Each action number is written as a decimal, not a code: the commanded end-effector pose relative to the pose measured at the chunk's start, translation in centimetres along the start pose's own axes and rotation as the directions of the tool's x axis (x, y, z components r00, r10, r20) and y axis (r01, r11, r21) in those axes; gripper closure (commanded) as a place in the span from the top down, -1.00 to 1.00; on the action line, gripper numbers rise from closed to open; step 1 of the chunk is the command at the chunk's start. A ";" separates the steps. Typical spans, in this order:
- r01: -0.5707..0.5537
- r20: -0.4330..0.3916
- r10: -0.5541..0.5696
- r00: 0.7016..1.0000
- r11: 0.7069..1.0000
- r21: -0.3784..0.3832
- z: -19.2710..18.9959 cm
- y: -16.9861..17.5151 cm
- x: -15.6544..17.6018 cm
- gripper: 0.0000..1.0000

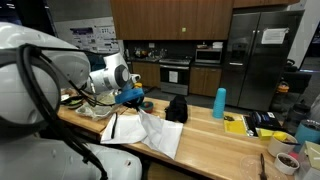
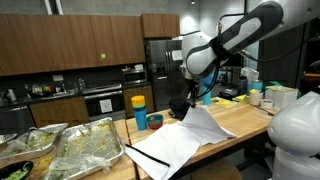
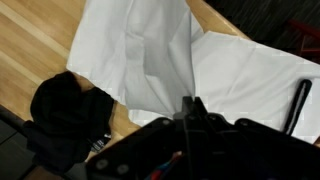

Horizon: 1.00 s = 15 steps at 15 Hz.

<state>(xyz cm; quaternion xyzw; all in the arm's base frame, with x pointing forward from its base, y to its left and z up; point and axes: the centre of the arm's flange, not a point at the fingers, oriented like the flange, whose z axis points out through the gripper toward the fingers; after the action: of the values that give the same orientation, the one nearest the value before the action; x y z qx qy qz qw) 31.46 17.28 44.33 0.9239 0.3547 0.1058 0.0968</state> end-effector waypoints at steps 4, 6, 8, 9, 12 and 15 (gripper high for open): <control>0.085 0.018 -0.084 0.996 0.995 -0.047 -1.0 -4.4 0.9 -0.99; 0.107 0.034 -0.106 0.994 0.993 -0.045 -0.8 -5.6 1.0 -0.99; 0.129 0.054 -0.126 0.991 0.990 -0.049 -0.4 -6.8 0.9 -0.99; 0.140 0.060 -0.137 0.989 0.989 -0.053 -0.2 -7.5 1.0 -0.99; 0.172 0.084 -0.167 0.982 0.983 -0.065 0.6 -9.6 1.1 -0.99; 0.206 0.105 -0.197 0.975 0.975 -0.080 1.5 -11.7 1.5 -0.99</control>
<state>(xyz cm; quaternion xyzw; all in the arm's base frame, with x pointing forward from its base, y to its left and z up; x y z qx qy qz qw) 25.99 24.81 41.26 0.8874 0.4308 0.0746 0.1459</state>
